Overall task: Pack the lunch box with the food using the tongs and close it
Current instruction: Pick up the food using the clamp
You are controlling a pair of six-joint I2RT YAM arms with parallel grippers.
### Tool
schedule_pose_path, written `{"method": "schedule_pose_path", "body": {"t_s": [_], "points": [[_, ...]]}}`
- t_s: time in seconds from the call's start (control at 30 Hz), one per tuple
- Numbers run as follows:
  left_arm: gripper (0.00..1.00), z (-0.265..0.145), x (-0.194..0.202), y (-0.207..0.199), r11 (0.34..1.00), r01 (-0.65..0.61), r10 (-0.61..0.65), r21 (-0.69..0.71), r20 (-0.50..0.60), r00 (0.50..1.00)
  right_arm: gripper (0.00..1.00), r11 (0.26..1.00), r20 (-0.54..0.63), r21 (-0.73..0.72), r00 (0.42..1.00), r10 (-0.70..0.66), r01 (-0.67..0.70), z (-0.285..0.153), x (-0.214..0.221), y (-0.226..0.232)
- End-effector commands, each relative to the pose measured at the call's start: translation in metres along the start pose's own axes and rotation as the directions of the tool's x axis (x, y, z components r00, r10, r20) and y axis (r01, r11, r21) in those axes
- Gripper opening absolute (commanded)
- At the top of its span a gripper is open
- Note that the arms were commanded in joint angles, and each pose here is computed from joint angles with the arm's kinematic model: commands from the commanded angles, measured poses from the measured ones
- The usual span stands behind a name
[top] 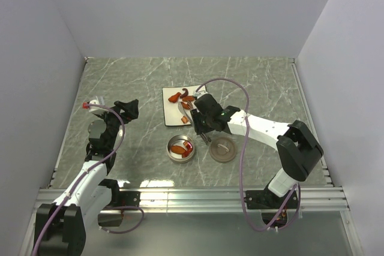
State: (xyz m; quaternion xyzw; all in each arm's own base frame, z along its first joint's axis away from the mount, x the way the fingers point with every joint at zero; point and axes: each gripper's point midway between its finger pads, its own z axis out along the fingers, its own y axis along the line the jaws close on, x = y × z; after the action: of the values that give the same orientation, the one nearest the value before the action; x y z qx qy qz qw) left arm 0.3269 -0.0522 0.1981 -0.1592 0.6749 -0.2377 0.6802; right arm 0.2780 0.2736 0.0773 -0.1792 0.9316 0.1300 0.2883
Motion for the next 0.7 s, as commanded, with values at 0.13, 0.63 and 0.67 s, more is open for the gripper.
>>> {"method": "schedule_pose_path", "body": {"t_s": [0.13, 0.63, 0.67], "points": [[0.99, -0.001, -0.008, -0.006, 1.0, 0.009, -0.01, 0.027, 0.034, 0.999, 0.46, 0.999, 0.033, -0.022, 0.999, -0.032, 0.033, -0.003, -0.018, 0.01], [0.99, -0.001, -0.009, -0.006, 1.0, 0.009, -0.01, 0.028, 0.035, 0.999, 0.32, 0.999, 0.112, -0.025, 0.993, -0.027, 0.03, -0.039, -0.04, 0.009], [1.0, -0.001, -0.009, -0.006, 1.0, 0.009, -0.01, 0.028, 0.035, 0.999, 0.32, 0.999, 0.137, -0.033, 0.99, -0.024, 0.029, -0.048, -0.045, 0.01]]}}
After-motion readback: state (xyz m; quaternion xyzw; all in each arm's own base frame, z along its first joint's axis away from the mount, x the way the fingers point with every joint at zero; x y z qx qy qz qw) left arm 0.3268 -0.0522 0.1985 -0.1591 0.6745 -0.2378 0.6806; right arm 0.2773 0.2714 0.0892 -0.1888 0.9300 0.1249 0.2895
